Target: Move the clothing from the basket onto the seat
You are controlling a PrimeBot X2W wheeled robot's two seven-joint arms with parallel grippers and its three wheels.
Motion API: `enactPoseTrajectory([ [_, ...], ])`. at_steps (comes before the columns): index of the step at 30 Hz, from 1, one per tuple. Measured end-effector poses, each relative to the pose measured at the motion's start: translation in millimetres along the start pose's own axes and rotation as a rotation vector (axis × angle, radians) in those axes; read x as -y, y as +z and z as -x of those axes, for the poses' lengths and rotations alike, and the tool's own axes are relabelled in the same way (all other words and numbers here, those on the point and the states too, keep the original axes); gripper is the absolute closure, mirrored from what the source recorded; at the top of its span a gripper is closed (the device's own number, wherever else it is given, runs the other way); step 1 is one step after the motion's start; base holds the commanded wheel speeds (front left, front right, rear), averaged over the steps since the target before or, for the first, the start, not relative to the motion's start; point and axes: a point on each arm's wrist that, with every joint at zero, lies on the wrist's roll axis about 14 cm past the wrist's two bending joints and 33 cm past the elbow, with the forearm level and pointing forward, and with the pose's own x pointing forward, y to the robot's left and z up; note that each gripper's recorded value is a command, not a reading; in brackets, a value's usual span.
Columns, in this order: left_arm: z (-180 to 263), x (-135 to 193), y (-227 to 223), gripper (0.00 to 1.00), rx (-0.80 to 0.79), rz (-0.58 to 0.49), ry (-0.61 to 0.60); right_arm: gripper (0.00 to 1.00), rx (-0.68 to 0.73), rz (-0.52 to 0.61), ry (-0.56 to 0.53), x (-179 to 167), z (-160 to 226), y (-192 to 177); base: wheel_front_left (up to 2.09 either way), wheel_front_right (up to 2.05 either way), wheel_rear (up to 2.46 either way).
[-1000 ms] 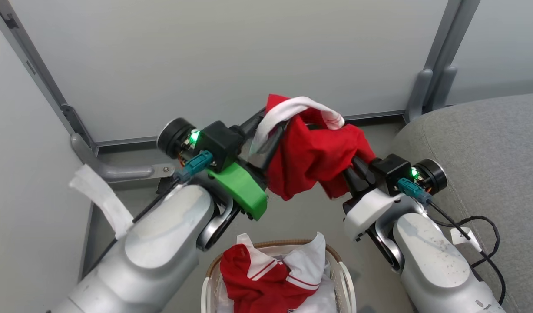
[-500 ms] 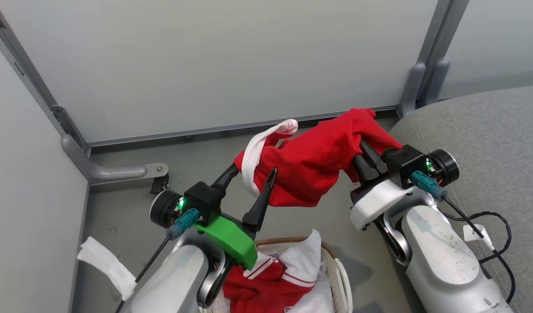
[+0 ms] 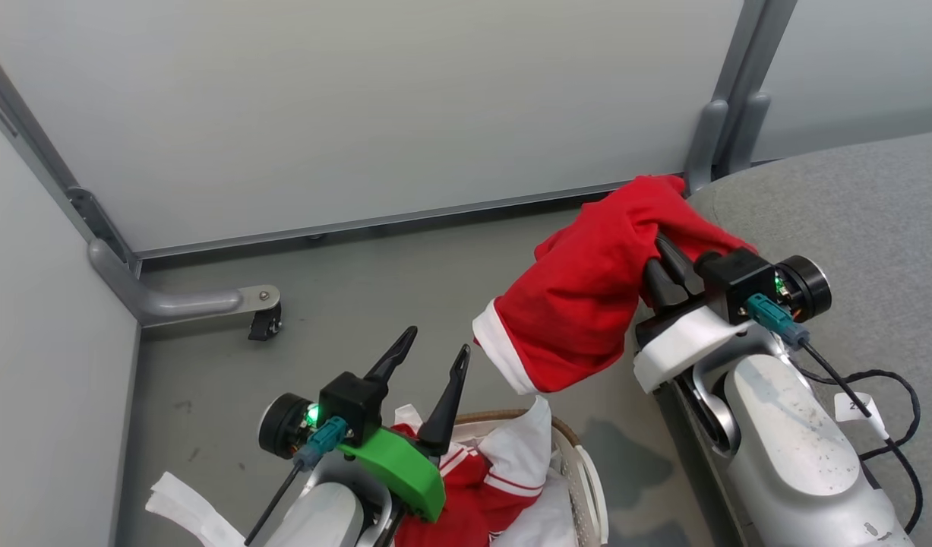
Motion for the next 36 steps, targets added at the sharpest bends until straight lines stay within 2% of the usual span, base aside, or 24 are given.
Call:
enactPoseTrajectory([
  [14,-26.4,46.6,-7.8,0.0,-0.012,0.017,-0.151,1.0,-0.014,0.049,-0.159,58.3,30.8,2.4,0.0,0.0,0.0],
  [26,-59.0,105.4,-29.7,0.0,-0.062,0.033,-0.368,1.0,-0.064,0.119,-0.401,136.1,92.3,3.8,0.0,0.0,0.0],
  [36,-74.1,139.3,-55.4,0.0,-0.117,0.065,-0.507,1.0,-0.119,0.152,-0.57,178.5,139.3,-0.7,0.0,0.0,0.0],
])
